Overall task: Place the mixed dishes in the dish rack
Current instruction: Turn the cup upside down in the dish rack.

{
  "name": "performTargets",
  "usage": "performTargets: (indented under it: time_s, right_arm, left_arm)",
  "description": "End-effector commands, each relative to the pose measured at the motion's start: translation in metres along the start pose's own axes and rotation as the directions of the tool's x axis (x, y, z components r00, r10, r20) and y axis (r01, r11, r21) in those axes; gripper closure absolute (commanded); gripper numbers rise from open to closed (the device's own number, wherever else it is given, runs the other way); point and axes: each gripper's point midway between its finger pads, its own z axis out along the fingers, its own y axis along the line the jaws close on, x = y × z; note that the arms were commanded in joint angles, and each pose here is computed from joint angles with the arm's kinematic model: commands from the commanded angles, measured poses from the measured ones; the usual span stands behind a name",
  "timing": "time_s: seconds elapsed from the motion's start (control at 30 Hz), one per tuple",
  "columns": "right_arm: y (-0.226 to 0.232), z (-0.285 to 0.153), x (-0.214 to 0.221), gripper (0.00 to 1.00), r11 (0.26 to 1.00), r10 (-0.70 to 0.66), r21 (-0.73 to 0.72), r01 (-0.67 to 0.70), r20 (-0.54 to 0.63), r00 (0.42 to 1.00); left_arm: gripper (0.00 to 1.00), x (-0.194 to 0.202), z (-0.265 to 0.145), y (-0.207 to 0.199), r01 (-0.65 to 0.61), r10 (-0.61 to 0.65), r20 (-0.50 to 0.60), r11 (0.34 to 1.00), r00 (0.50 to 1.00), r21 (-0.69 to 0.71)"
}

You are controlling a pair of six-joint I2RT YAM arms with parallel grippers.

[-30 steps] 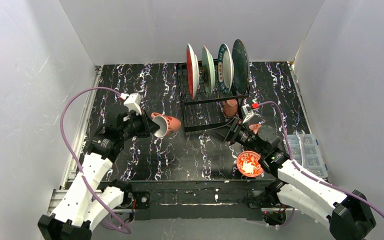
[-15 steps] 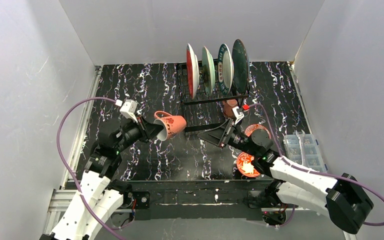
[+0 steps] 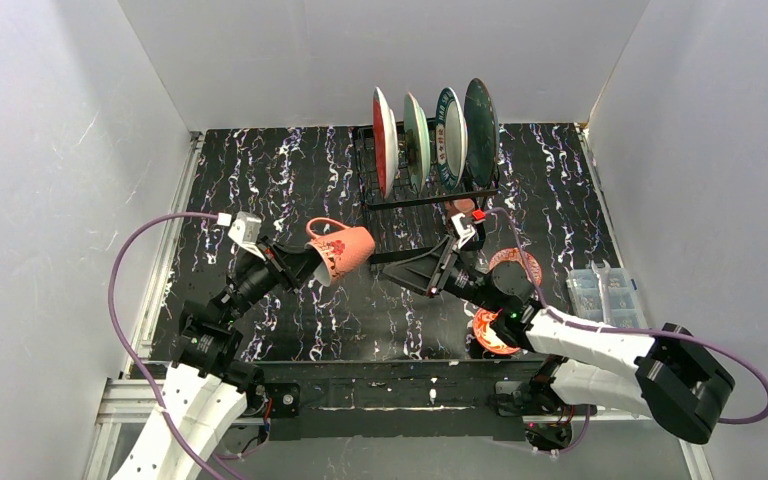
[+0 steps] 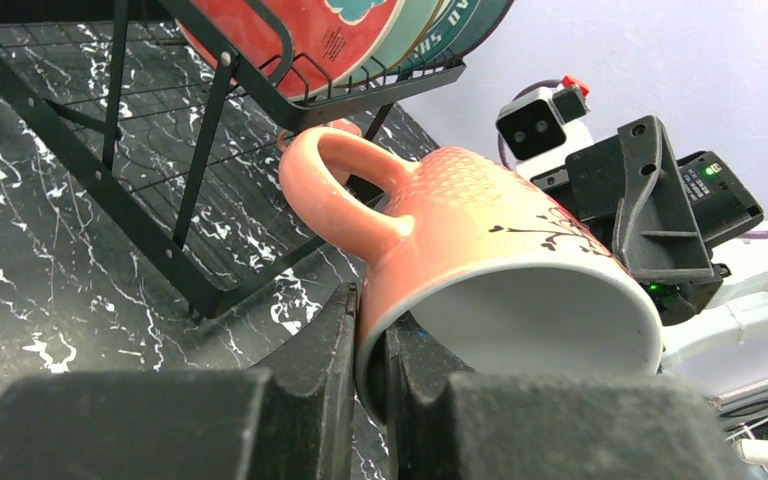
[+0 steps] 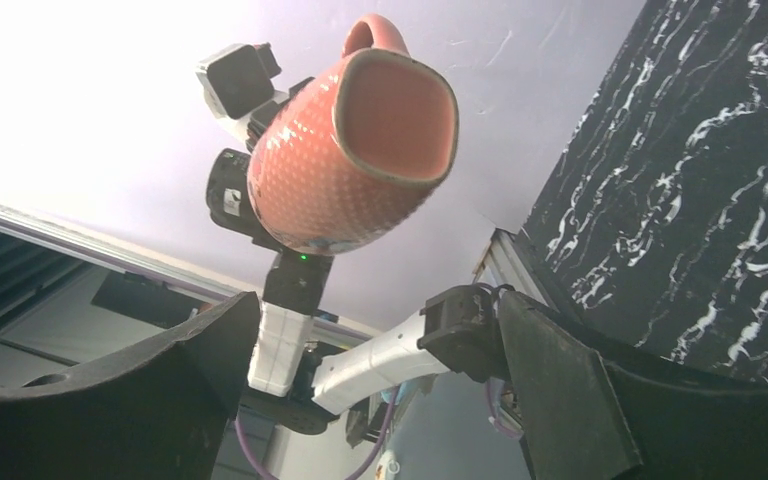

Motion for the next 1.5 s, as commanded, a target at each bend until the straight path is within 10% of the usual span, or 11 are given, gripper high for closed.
performTargets:
  time_s: [0.0,1.47]
  right_arm:
    - [0.050,0.012,-0.013,0.02,0.987,-0.018,-0.160,0.027,0.054,0.998]
    - [0.082,0.063,0.005,0.05,0.958,0.035,-0.284,-0.025,0.030,0.999]
  left_arm:
    - [1.00,-0.029,-0.002,-0.026,-0.079,0.064,0.130,0.990,0.989,0.117]
    - [1.00,-0.020,-0.013,-0.053,-0.198,0.145,0.196,0.937,0.970,0.289]
